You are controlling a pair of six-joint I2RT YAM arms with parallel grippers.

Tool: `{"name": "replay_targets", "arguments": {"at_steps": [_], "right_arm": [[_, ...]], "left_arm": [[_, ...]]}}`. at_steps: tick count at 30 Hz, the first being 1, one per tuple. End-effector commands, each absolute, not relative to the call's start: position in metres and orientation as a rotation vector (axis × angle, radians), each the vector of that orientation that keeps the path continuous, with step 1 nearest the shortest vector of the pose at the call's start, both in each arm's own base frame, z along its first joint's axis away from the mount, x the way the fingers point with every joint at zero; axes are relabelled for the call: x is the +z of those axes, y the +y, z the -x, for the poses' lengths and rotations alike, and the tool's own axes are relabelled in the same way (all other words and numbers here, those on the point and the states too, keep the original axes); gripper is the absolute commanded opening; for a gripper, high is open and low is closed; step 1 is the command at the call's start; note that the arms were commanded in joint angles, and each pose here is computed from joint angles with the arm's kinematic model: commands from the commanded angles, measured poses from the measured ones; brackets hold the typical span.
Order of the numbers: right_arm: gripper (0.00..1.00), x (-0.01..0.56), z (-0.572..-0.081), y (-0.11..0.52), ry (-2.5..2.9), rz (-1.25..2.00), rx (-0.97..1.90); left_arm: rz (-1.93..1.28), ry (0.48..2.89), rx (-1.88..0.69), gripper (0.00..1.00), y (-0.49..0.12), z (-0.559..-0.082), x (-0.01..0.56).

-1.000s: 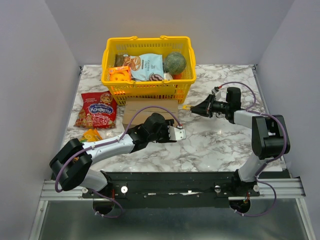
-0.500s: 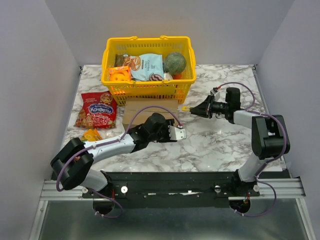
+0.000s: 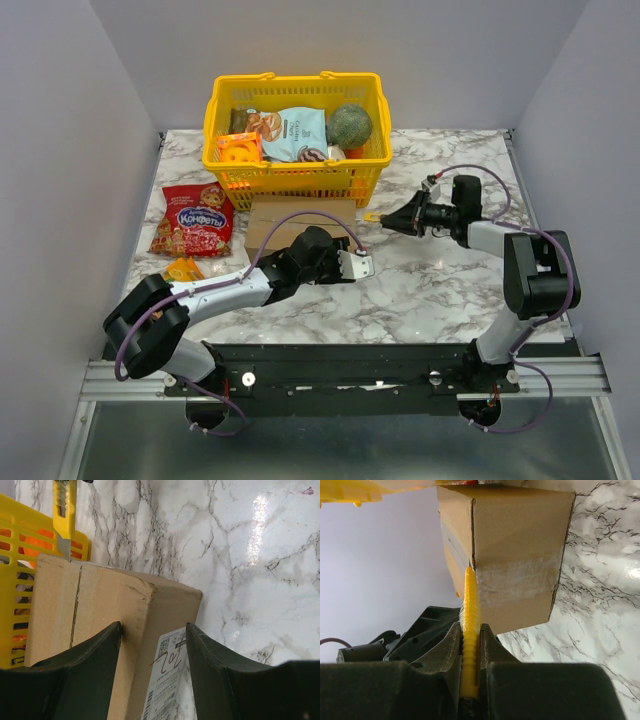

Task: Unpack the express box

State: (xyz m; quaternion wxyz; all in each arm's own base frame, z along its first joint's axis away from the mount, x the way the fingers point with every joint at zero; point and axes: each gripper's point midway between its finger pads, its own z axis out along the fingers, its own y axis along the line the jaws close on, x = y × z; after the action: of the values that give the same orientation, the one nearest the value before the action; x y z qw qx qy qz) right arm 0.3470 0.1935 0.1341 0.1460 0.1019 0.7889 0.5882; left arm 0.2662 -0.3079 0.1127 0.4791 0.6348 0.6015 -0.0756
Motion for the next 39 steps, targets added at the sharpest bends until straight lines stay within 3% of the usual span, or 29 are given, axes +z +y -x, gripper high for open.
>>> {"name": "replay_targets", "arguments": {"at_steps": [1, 39], "right_arm": [[0.00, 0.151, -0.364, 0.190, 2.203, -0.254, 1.648], [0.00, 0.139, -0.362, 0.188, 2.249, -0.268, 1.624]], "left_arm": [[-1.546, 1.486, -0.186, 0.63, -0.308, -0.266, 0.112], [-1.549, 1.502, -0.192, 0.63, -0.307, -0.264, 0.108]]}}
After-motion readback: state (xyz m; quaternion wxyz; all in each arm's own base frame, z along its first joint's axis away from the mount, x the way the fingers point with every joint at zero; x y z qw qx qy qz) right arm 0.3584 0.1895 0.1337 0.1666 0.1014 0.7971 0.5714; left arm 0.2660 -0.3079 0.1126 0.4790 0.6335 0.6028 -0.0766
